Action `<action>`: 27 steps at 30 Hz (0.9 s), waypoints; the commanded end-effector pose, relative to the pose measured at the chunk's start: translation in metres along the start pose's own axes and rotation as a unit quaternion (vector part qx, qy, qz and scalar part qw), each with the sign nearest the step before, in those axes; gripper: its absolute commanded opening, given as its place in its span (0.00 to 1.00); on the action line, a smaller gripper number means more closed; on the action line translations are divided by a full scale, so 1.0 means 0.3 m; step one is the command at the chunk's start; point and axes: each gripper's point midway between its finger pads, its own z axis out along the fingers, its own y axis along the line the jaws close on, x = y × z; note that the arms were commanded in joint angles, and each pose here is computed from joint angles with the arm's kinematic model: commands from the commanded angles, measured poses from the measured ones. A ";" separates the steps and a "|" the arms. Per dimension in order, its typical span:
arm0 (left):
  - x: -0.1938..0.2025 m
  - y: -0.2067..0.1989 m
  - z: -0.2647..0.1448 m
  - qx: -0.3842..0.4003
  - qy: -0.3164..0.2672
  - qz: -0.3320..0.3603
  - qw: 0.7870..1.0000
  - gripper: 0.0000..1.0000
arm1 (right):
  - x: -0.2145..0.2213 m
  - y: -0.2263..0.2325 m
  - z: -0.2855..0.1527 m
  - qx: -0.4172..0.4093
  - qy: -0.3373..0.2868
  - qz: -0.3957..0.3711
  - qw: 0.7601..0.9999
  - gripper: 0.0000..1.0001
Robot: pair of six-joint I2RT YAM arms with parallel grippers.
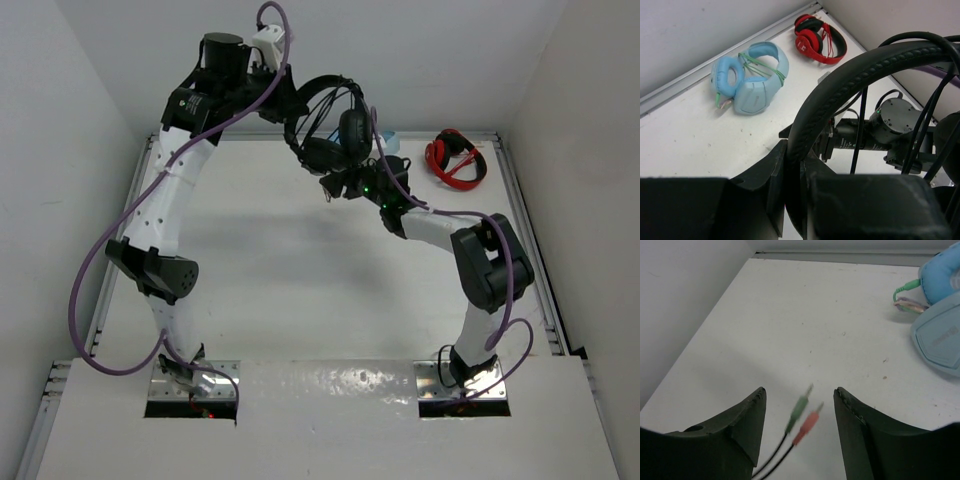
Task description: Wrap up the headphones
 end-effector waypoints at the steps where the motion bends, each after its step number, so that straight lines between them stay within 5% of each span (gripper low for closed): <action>1: -0.188 -0.093 -0.113 0.016 -0.092 0.025 0.995 0.00 | -0.006 0.012 0.008 -0.005 -0.006 -0.006 1.000 0.55; 19: -0.196 -0.101 -0.132 0.017 -0.094 0.034 0.995 0.00 | 0.006 -0.181 -0.036 0.157 0.081 0.011 0.984 0.59; 27: -0.208 -0.086 -0.141 -0.003 -0.100 0.030 0.994 0.00 | -0.204 -0.351 -0.139 0.275 0.000 -0.032 0.961 0.67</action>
